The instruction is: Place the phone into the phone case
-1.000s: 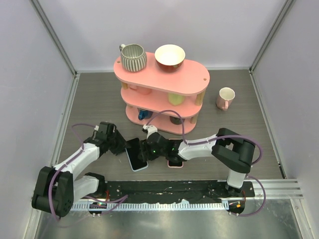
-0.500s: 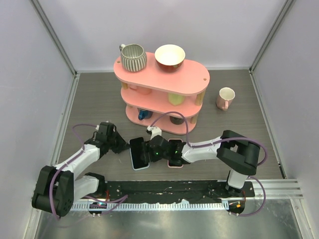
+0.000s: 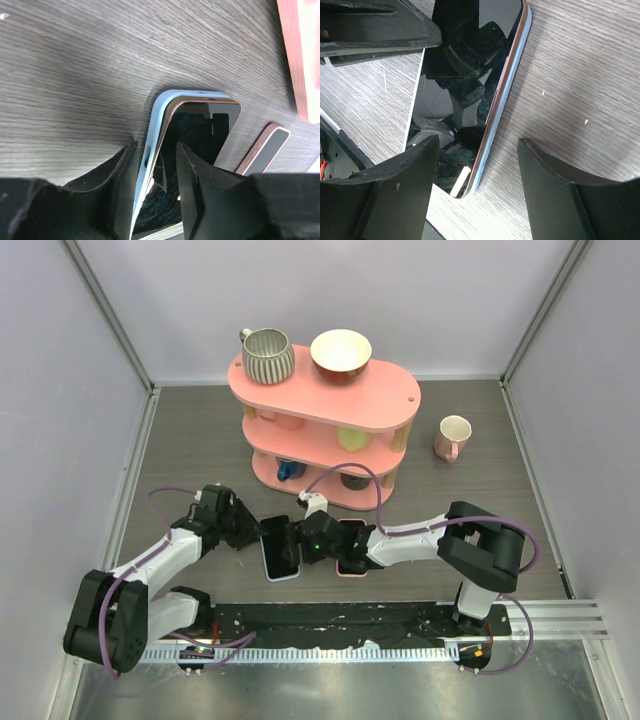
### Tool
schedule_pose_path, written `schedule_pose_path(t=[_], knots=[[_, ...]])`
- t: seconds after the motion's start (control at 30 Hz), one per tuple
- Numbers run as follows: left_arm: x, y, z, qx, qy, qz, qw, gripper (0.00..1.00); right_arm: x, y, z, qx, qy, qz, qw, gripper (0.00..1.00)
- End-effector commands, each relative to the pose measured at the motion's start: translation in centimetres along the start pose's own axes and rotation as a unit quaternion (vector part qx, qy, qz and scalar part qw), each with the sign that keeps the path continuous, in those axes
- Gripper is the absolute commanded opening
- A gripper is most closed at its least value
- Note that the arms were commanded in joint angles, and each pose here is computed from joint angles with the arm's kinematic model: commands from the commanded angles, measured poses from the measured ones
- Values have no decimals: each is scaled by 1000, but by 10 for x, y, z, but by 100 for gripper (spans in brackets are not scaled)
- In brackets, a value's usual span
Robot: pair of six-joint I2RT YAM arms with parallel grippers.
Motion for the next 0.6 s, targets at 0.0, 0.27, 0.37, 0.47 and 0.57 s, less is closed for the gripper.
schedule_pose_path(t=[0.0,0.27,0.37,0.47,0.57], knots=[[28,-8,-15,35,3,58,998,39,11,-5,15,-24,-13,25,999,70],[29,-14,-20,55,11,46,997,23,18,-21,11,-3,-16,32,999,69],[26,-15,-23,68,19,33,997,21,27,-19,16,-9,-35,61,997,69],[27,-15,-28,83,30,26,996,20,32,-6,22,-23,-72,119,990,69],[27,-16,-34,100,45,12,994,19,40,5,35,-59,-113,185,974,68]])
Point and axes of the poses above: each gripper's point midway between its finger pads, its own y axis back along the fingers, its own x axis along the line the jaws close on, z = x × y, the point moved 6 cm from there along y, back along the fingers, and after that the axes turned 10 degrees about y, right-handed, at the moved point
